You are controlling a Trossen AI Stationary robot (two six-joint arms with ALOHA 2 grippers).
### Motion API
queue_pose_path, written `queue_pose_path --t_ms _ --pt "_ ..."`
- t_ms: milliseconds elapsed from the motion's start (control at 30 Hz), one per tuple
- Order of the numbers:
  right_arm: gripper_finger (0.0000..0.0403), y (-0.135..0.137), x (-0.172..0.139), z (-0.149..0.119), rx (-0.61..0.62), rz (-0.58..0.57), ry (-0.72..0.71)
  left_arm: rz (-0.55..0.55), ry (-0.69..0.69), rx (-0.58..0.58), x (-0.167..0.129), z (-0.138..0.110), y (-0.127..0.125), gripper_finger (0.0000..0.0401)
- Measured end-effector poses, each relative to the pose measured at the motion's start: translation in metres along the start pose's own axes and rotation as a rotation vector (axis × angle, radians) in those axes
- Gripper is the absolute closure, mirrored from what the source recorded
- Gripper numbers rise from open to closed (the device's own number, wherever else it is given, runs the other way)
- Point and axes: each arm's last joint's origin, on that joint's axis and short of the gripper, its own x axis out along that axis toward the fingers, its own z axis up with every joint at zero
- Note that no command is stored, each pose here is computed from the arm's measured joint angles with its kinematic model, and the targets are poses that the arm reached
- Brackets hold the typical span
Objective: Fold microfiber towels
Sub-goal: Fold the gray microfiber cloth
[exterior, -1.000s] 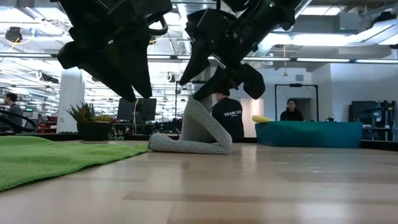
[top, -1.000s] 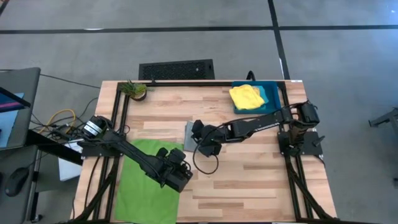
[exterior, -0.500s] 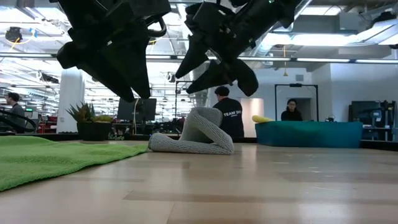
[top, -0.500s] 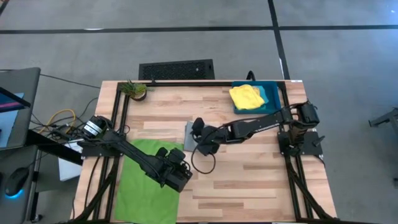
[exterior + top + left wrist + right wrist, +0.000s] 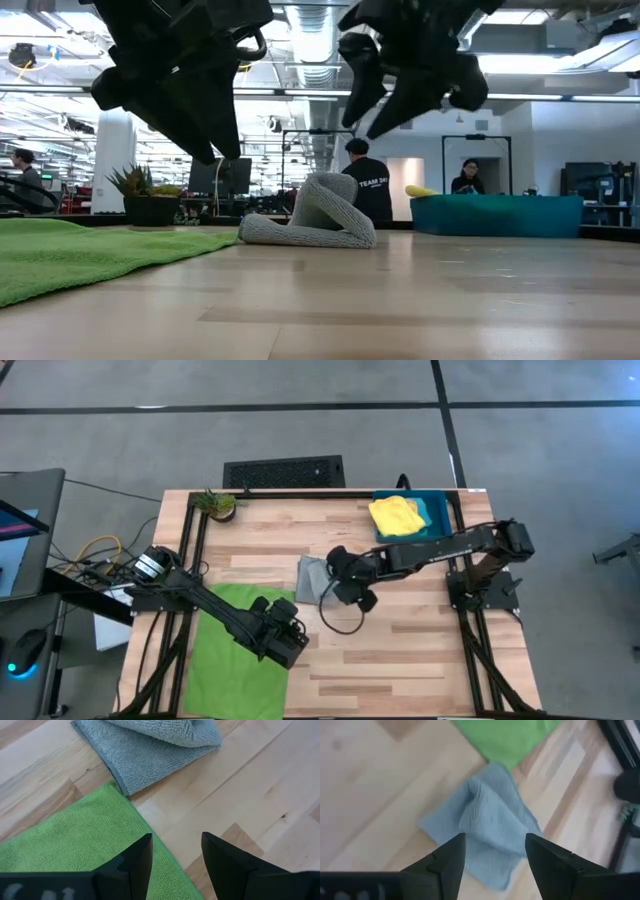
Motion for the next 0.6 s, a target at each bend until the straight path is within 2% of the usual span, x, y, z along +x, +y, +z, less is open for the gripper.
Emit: queue_pose_path --t_ms 167,267,433,600 --pt "0.0173 0.003 0.013 -0.004 0.031 0.069 -0.034 0.007 0.001 0.007 0.000 0.000 0.001 0.0238" --pt "0.0173 0.010 0.029 -0.010 0.025 0.104 0.009 0.008 0.001 0.007 0.000 0.000 0.001 0.0238" --pt "0.0173 0.008 0.047 -0.010 0.037 0.081 0.012 0.014 0.003 0.011 0.000 0.000 0.002 0.0238" --pt "0.0173 0.003 0.056 -0.012 0.045 0.004 0.030 0.018 0.003 0.013 0.000 0.000 0.002 0.0238"
